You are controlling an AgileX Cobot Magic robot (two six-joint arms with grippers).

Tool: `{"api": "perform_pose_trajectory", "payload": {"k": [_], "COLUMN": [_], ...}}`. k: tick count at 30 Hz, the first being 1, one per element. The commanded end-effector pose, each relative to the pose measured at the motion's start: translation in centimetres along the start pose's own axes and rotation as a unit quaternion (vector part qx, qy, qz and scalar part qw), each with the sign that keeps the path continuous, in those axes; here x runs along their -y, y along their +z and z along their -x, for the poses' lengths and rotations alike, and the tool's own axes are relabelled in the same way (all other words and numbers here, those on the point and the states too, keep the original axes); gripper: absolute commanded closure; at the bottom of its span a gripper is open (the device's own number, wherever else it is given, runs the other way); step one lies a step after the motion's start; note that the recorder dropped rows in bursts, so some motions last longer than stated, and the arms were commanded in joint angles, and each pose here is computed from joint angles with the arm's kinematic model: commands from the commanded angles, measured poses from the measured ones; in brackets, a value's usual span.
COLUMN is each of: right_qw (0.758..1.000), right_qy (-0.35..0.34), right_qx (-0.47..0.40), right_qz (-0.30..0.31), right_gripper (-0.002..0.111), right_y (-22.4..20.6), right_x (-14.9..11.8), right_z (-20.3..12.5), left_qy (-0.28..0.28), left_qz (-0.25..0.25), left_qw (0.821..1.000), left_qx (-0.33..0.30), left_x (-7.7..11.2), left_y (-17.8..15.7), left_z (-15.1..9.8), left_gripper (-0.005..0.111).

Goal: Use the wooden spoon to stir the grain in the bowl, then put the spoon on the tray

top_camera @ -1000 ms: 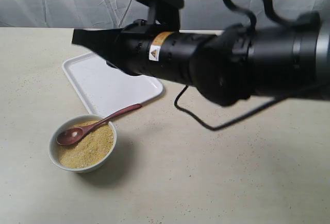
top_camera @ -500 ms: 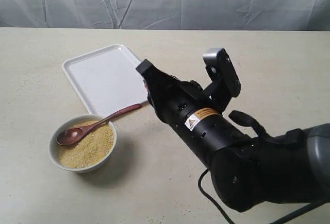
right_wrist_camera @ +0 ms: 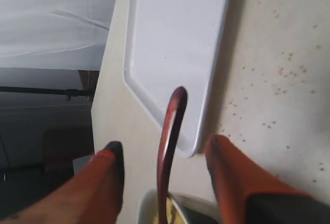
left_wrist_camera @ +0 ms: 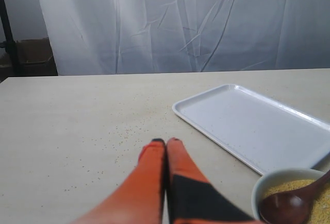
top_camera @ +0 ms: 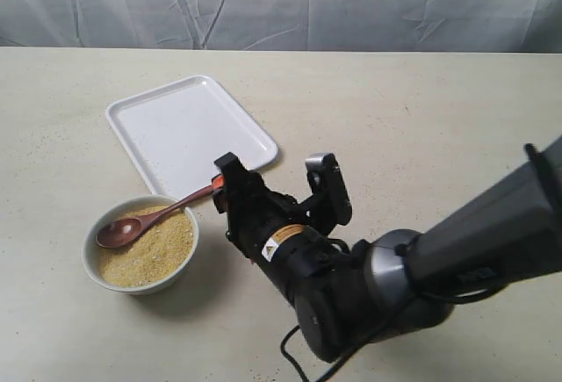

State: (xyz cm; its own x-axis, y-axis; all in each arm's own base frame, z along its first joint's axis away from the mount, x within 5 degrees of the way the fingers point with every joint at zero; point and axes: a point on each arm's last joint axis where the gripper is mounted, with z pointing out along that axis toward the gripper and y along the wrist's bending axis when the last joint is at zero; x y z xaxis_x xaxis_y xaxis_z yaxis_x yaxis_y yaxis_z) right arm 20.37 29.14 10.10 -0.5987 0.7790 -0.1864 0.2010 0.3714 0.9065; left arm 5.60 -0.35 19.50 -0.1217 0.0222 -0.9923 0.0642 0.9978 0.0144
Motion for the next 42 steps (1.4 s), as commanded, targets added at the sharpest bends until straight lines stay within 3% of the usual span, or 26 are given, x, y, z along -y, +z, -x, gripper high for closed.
{"api": "perform_pose_trajectory", "payload": {"k": [1, 6, 9, 12, 17, 27, 30, 34, 37, 42], "right_qw": [1.000, 1.000, 0.999, 0.997, 0.994, 0.967, 0.936, 0.866, 0.824, 0.797], "right_qy": [0.007, 0.017, 0.011, 0.005, -0.008, -0.142, -0.261, -0.410, -0.475, -0.556], "right_qx": [0.000, 0.011, 0.028, 0.044, 0.056, 0.074, 0.088, 0.122, 0.145, 0.094], "right_qz": [0.013, 0.008, 0.034, 0.069, 0.092, 0.197, 0.221, 0.260, 0.273, 0.218], "right_gripper": [0.058, 0.058, 0.061, 0.075, 0.108, 0.109, 0.109, 0.109, 0.109, 0.109], "right_y": [2.4, 3.8, 4.0, 3.9, 3.8, 2.7, 1.9, 0.2, -0.8, -0.6], "right_x": [-0.2, 0.4, 0.5, -0.2, -0.6, -3.7, -5.7, -8.8, -10.5, -10.0], "right_z": [-1.3, -1.8, -1.5, -1.3, -1.1, -1.1, -1.1, -1.0, -0.8, -1.2], "left_qy": [-0.003, -0.003, -0.003, -0.003, -0.003, -0.003, -0.003, -0.003, -0.003, -0.003], "left_qz": [0.000, 0.000, 0.000, 0.000, 0.000, 0.000, 0.000, 0.000, 0.000, 0.000], "left_qw": [1.000, 1.000, 1.000, 1.000, 1.000, 1.000, 1.000, 1.000, 1.000, 1.000], "left_qx": [0.005, 0.005, 0.005, 0.005, 0.005, 0.005, 0.005, 0.005, 0.005, 0.005], "left_x": [0.0, 0.0, 0.0, 0.0, 0.0, 0.0, 0.0, 0.0, 0.0, 0.0], "left_y": [0.0, 0.0, 0.0, 0.0, 0.0, 0.0, 0.0, 0.0, 0.0, 0.0], "left_z": [0.0, 0.0, 0.0, 0.0, 0.0, 0.0, 0.0, 0.0, 0.0, 0.0], "left_gripper": [0.107, 0.107, 0.107, 0.107, 0.107, 0.107, 0.107, 0.107, 0.107, 0.107]}}
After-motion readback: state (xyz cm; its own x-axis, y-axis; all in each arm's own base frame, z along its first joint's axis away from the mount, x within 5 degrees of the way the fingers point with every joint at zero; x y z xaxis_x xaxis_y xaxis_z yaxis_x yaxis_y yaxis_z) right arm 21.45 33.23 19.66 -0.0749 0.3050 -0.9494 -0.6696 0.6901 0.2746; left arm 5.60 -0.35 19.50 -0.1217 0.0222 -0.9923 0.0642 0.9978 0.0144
